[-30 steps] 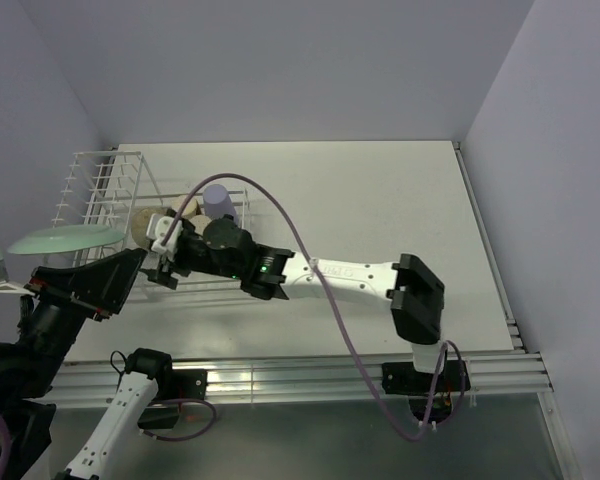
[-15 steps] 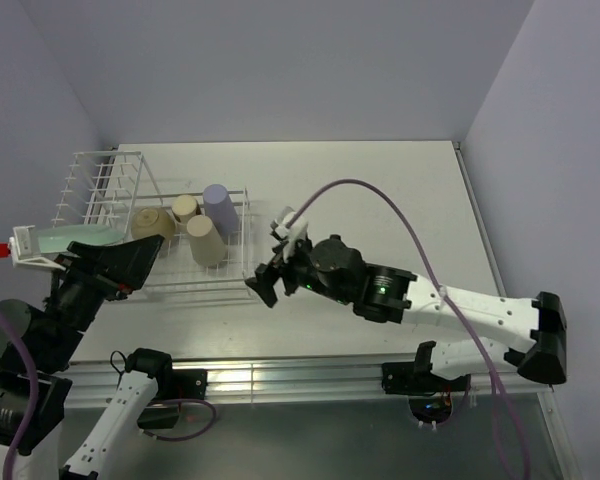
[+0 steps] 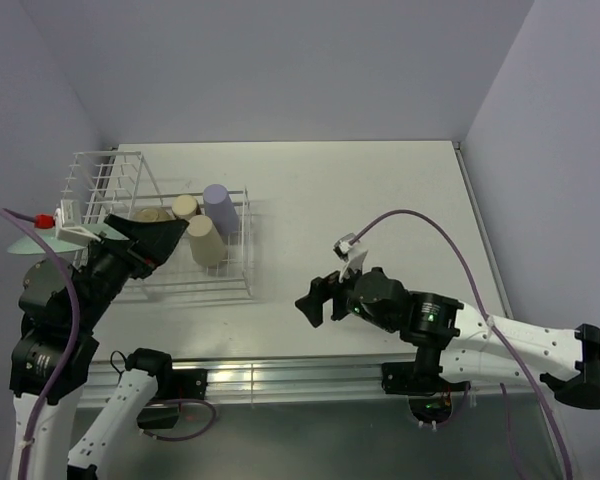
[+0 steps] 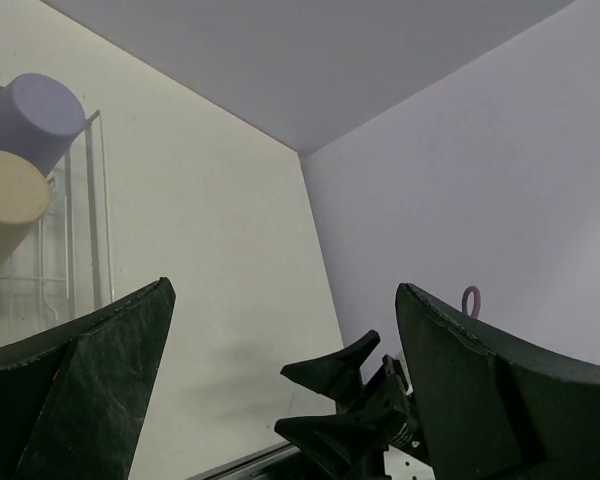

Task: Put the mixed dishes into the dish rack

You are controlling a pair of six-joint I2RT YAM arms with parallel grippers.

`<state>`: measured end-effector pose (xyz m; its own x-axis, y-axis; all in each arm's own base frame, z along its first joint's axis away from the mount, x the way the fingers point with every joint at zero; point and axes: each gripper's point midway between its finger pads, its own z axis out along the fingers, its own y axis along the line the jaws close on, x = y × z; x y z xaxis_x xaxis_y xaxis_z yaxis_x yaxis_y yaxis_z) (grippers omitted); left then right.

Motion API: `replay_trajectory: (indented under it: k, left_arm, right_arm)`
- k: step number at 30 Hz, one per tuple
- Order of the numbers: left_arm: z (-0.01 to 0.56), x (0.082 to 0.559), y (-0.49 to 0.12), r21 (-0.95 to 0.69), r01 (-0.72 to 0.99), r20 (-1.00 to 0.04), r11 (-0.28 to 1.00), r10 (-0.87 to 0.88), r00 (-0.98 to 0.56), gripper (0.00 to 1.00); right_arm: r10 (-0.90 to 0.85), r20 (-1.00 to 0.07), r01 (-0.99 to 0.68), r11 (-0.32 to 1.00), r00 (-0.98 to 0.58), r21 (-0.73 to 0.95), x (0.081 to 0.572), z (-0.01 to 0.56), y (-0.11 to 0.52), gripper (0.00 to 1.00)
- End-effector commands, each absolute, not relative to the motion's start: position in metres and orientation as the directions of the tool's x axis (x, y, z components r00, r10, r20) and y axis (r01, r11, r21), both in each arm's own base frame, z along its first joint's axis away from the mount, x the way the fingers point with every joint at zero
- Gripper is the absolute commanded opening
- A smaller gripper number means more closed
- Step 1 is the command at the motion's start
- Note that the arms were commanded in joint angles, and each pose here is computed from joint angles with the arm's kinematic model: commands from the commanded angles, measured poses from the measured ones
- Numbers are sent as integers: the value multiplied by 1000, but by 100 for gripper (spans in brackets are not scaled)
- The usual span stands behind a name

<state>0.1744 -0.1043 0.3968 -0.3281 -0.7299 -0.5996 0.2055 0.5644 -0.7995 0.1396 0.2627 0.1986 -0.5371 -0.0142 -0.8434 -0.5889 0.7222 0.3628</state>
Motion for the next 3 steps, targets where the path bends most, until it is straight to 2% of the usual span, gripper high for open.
replay_trajectory:
  k: [1,3]
  left_arm:
    - [411,179,-111,-794,266,-608,547,-725,-325,99]
    - [407,180,-113,-801,258,-599,540,-726,-339,99]
  right_arm:
    - [45,-815,-497,773,-578,395,147,189,259,100]
    - [45,-813,-495,773,-581,397,147,188,261,100]
